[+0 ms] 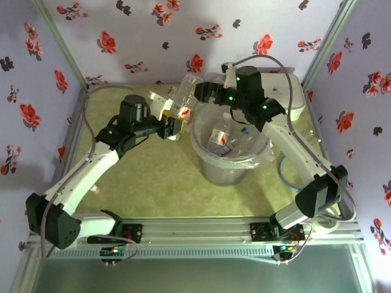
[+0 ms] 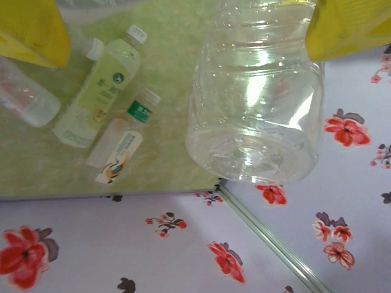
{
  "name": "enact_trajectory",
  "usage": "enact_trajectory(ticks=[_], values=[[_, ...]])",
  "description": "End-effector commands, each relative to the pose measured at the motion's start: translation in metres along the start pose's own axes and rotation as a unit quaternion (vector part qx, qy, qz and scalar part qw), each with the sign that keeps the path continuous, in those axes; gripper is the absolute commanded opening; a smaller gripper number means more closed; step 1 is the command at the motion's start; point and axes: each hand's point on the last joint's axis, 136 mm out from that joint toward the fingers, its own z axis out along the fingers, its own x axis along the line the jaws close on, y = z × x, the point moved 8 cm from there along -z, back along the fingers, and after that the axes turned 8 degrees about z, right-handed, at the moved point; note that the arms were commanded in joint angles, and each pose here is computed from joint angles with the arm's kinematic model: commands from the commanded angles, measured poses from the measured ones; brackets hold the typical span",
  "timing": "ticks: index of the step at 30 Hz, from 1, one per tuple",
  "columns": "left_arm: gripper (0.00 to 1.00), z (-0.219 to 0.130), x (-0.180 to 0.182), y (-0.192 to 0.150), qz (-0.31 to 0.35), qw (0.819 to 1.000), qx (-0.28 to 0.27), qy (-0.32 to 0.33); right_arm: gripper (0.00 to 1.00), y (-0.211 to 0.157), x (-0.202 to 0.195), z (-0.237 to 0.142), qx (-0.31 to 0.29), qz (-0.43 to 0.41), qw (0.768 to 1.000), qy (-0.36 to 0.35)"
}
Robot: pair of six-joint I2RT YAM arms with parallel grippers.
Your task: Put the plastic bottles in the bin
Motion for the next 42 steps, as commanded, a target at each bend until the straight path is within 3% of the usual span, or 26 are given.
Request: enact_trajectory(ticks=[1,10,16,18,20,22,25,31,35,42], values=[[0.49,-0.004,-0.010,0.009,0.032,0.999,-0.024,-0.028,0.99,0.019,0.025,0.000,-0.018,0.005,0.995,0.094],[0.48,0.002,-0.010,0.009,0.035,0.998,-0.022,-0.043,0.96,0.020,0.026,0.016,0.001,0.022,0.992,0.124],[0.48,0.000,-0.011,0.010,0.038,0.998,-0.025,-0.044,0.62,0.020,0.022,0.018,0.004,0.015,0.994,0.105],[0.49,0.001,-0.011,0.010,0.038,0.998,-0.024,-0.044,0.57,0.021,0.022,0.015,-0.001,0.009,0.995,0.099],[0.58,0.002,-0.011,0.009,0.037,0.998,-0.024,-0.043,0.56,0.024,0.021,0.009,-0.013,0.003,0.996,0.089],[0.75,0.001,-0.009,0.009,0.038,0.998,-0.025,-0.034,0.53,0.029,0.020,0.002,-0.031,-0.003,0.996,0.082],[0.99,-0.002,-0.005,0.011,0.044,0.999,-0.025,-0.005,0.52,0.040,0.024,-0.018,-0.076,-0.014,0.994,0.083],[1.00,-0.017,-0.003,0.020,0.044,0.997,-0.062,0.014,0.51,0.074,0.041,-0.093,-0.199,-0.052,0.976,0.069],[1.00,-0.028,-0.005,0.022,0.036,0.994,-0.100,0.004,0.49,0.078,0.048,-0.147,-0.277,-0.080,0.956,0.047],[1.00,-0.021,-0.001,0.026,0.017,0.995,-0.094,-0.002,0.49,0.051,0.033,-0.187,-0.270,-0.131,0.951,-0.082]])
